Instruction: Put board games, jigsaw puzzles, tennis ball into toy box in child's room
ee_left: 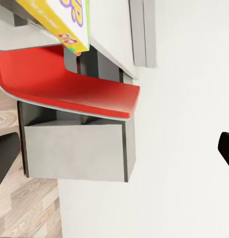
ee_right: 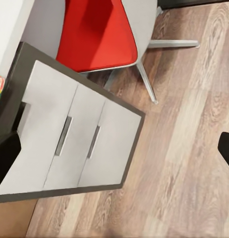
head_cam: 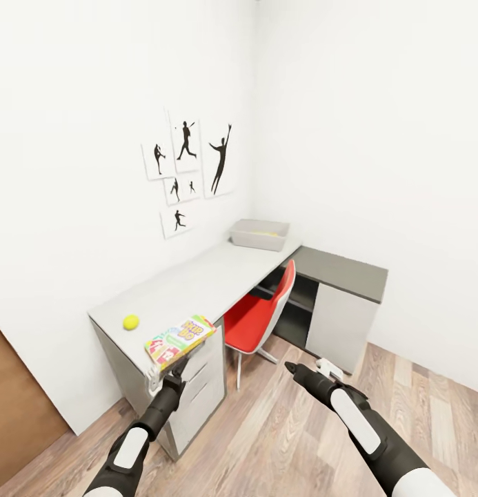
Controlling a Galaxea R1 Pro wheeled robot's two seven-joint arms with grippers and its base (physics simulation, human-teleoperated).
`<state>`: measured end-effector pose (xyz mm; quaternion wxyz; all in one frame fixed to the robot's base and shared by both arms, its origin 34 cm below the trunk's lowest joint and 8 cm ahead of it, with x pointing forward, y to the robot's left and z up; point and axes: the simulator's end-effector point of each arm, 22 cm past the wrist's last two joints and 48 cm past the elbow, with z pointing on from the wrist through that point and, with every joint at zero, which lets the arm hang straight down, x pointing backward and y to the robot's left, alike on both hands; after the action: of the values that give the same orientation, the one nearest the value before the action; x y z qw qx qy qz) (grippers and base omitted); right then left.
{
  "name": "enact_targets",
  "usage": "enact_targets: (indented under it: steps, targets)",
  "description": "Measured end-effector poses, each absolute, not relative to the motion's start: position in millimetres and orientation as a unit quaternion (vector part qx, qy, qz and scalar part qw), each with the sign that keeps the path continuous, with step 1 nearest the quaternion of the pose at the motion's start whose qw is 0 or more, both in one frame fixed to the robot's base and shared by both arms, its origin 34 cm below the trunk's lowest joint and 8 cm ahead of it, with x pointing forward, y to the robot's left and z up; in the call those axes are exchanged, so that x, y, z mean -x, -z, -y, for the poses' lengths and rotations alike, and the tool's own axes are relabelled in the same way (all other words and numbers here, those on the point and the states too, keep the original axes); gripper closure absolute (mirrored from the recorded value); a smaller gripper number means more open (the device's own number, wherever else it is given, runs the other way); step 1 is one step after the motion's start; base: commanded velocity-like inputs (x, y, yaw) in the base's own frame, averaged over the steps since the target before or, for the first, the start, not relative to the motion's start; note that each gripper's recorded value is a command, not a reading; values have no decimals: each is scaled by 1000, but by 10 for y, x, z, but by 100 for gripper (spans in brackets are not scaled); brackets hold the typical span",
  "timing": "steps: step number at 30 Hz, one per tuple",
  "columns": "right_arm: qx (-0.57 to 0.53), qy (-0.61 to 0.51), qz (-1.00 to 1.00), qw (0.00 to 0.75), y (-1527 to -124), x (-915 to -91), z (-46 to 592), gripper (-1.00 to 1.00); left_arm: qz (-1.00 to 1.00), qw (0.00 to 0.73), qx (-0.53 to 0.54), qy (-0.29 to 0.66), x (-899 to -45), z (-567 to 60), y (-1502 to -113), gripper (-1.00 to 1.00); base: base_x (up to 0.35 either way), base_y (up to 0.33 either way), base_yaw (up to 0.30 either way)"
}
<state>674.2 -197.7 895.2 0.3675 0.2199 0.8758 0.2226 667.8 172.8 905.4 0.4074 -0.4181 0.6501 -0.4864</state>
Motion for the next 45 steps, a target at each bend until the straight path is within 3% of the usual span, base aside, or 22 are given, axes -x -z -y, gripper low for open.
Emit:
enact_targets:
  steps: [33,45]
  targets:
    - [-217,-226,-875,368,-8974,-6738,1921,-100,-645,408,424,488,-6680,-1752,-9070,-100,42,-4,121]
    - [-217,-226,-875,368,-8979,-6739,1920,-100,-613,412,452,500,-6719,-1849,-9141,-100,1,0,20]
